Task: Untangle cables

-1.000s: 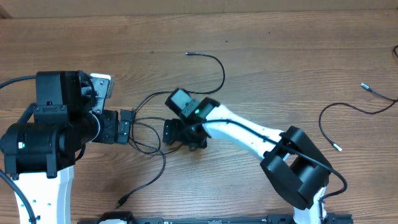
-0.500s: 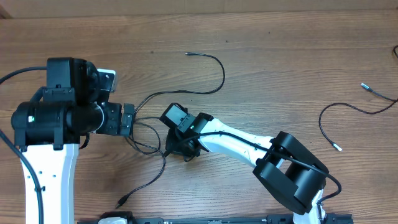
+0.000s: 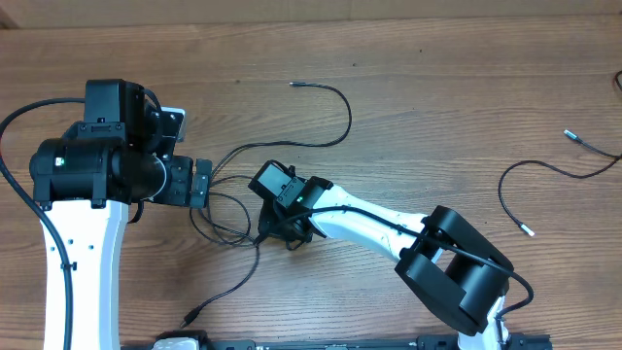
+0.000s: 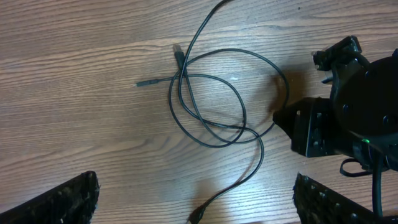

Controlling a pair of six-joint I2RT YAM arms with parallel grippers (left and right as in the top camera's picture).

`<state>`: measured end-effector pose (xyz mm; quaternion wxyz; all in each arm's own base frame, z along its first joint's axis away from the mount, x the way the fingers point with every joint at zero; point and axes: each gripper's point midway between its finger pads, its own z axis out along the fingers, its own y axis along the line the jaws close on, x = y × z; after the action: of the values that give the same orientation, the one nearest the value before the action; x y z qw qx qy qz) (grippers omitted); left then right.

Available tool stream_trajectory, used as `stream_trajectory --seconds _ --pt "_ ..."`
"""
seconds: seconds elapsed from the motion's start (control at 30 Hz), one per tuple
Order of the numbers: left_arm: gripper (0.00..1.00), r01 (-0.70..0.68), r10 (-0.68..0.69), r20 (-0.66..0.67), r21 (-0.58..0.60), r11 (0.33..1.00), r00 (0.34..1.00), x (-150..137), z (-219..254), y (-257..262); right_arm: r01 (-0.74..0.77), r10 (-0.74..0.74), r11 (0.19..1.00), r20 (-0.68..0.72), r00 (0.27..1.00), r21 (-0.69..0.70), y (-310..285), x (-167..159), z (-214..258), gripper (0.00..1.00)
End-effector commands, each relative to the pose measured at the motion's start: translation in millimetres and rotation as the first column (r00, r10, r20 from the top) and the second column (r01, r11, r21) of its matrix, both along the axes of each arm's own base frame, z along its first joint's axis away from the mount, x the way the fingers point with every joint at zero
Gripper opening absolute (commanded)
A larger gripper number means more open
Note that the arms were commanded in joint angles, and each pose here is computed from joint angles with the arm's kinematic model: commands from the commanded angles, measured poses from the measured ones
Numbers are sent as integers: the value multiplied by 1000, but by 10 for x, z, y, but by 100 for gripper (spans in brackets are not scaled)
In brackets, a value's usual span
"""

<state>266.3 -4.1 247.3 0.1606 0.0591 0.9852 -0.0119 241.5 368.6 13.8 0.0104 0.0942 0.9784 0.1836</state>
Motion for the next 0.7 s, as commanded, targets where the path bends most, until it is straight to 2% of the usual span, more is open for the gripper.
stream_trajectory --seconds 0.0,0.03,0.13,0.4,0.67 --pt "100 -10 10 -4 13 1000 1000 5 -1 39 7 -6 1000 29 1000 -19 -47 56 0 33" --pt "100 -10 10 -3 13 1000 1000 6 0 39 9 -8 1000 33 999 -22 -52 64 -1 38" --pt "100 -10 10 -3 13 1000 1000 6 0 39 12 -10 999 59 998 -41 -64 81 -9 40" --pt "100 -10 10 -3 13 1000 1000 7 0 39 17 -13 999 81 997 -48 -53 96 -8 42" --pt "100 -10 10 -3 13 1000 1000 7 0 39 29 -29 999 40 999 -12 26 21 6 47"
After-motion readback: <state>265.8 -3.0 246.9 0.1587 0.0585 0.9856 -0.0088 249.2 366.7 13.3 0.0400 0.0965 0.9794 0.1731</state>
